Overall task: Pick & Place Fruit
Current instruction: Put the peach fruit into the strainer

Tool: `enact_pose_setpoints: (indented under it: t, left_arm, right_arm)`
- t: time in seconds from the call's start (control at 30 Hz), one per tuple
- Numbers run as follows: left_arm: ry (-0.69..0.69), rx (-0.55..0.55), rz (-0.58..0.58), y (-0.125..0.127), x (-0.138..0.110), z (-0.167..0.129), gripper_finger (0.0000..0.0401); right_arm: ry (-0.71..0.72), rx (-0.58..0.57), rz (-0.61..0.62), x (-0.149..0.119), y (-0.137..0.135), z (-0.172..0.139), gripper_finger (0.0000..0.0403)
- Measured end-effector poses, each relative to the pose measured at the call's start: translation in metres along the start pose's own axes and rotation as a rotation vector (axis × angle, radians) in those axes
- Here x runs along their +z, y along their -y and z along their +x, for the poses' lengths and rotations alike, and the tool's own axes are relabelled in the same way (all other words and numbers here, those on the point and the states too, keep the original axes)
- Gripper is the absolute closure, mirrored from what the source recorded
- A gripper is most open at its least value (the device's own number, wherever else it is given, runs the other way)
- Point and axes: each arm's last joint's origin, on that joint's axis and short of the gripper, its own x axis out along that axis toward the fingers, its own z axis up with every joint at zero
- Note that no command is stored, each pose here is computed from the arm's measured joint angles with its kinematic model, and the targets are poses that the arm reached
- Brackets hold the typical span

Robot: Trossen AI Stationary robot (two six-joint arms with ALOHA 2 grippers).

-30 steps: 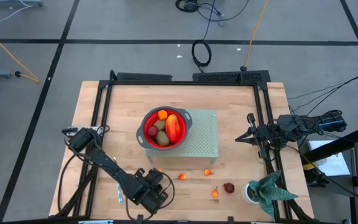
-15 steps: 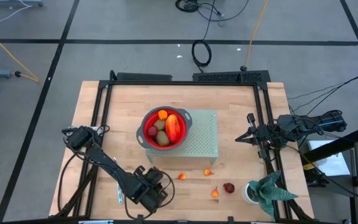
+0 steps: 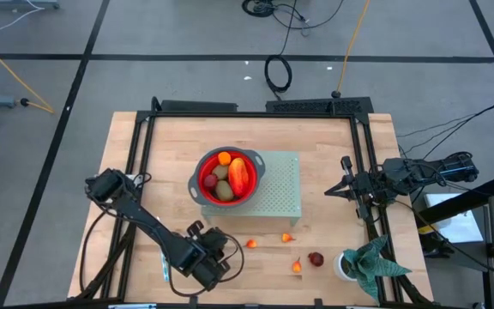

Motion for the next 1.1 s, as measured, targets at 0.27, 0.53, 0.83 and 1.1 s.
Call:
enact_pose_setpoints:
  t: [0.27,0.53,0.83,1.1]
  left_arm:
    - [-0.001,0.006,0.057,-0.001,0.001,0.002,0.0201]
    - [-0.009,0.032,0.121,-0.009,0.004,0.014,0.0156]
    - [-0.051,0.031,0.170,-0.017,0.013,0.026,0.0167]
    - [-0.080,-0.015,0.223,-0.015,0.015,0.027,0.0180]
  right_arm:
    - [0.000,0.000,0.000,0.000,0.000,0.000,0.0399]
    - [0.000,0.000,0.000,0.000,0.000,0.000,0.0399]
    - [0.000,0.000,0.000,0.000,0.000,0.000,0.0399]
    - [0.000,0.000,0.000,0.000,0.000,0.000,0.0399]
